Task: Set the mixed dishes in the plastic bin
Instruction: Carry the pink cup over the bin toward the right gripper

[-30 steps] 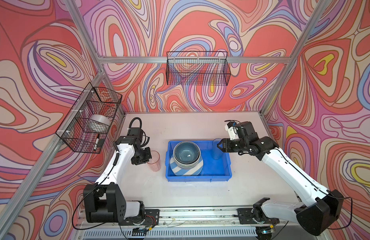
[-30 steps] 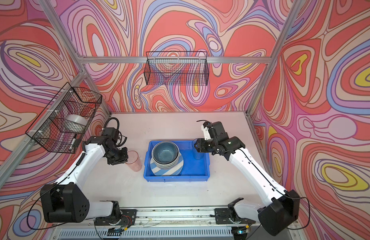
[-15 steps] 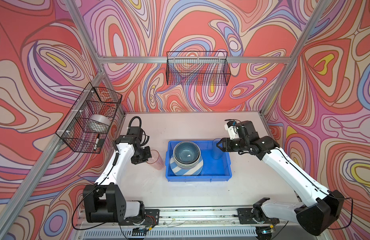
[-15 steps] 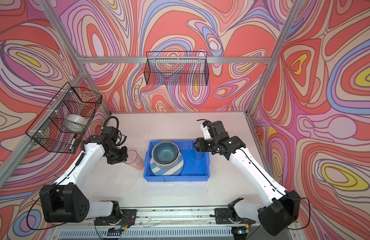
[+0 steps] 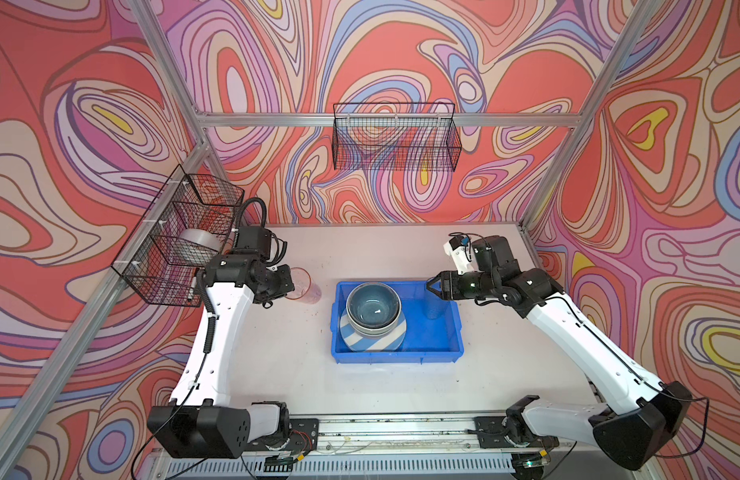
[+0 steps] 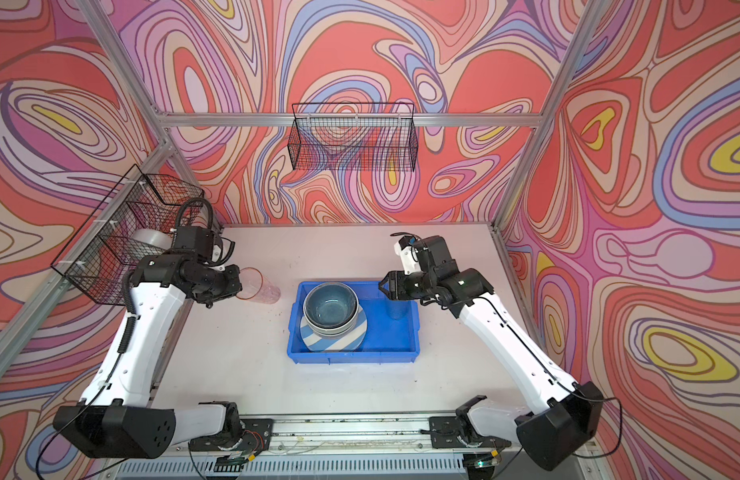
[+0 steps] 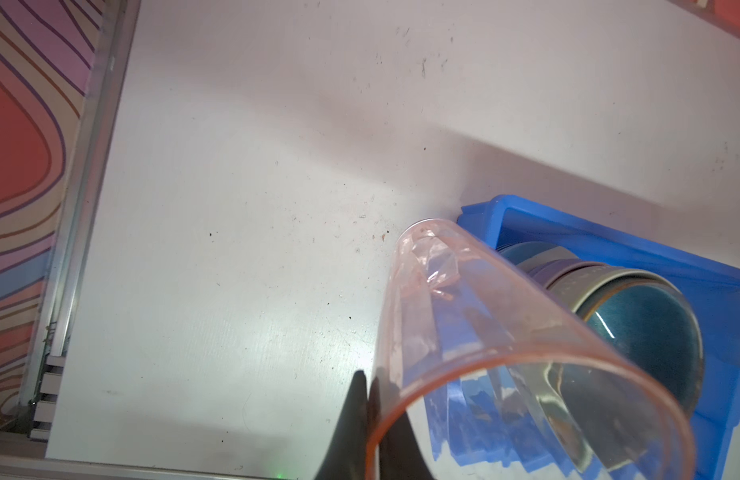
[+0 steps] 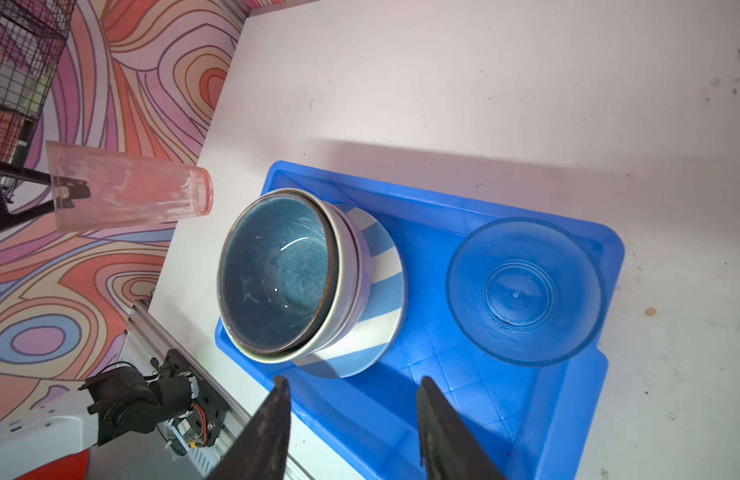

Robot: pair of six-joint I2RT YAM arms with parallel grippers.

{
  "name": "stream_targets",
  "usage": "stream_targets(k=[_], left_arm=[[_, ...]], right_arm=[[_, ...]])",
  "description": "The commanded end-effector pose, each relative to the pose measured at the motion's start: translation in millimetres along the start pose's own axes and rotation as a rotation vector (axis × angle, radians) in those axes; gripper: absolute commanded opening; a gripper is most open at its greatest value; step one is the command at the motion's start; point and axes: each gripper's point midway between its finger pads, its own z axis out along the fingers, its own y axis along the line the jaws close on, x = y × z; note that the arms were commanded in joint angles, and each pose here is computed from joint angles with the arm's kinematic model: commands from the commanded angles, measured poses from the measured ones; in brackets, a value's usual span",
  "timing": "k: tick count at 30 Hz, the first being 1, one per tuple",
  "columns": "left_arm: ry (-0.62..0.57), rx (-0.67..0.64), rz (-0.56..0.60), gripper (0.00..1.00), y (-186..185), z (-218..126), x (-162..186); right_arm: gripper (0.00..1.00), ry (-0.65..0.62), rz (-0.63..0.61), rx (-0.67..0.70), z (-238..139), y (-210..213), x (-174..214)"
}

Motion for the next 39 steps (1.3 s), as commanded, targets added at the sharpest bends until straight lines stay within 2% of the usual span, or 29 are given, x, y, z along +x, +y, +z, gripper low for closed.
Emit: stream_targets(k=[1, 6, 14, 25, 32, 39], left_arm=[[-0.047, -0.01, 0.017, 0.0, -9.6, -24.3, -0.7], [-0.099, -0.004, 0.078, 0.0, -40.8, -36.8, -8.0], [-0.161, -0.014, 0.158, 0.0, -85.5, -41.6, -12.2], [-0.168, 0.077, 0.241, 0.0, -152.0, -33.1, -6.1], [-0.176, 0.083, 0.293, 0.0, -178.1, -31.2, -4.2], [-0.194, 0.099, 0.33, 0.0, -195.5, -34.0, -2.3]], right_arm=[[0.51, -0.017, -0.043, -0.036, 2.3, 23.7, -10.3], [0.51, -0.035, -0.089, -0.058, 7.5, 53.2, -19.5], [0.5, -0.122, -0.073, -0.127, 6.5, 86.0, -42.9], [0.5, -0.207, -0.08, -0.202, 10.9, 134.1, -62.6], [0.5, -0.206, -0.061, -0.21, 23.8, 142.2, -59.4], [0.5, -0.223, -0.018, -0.125, 36.0, 127.3, -61.4]])
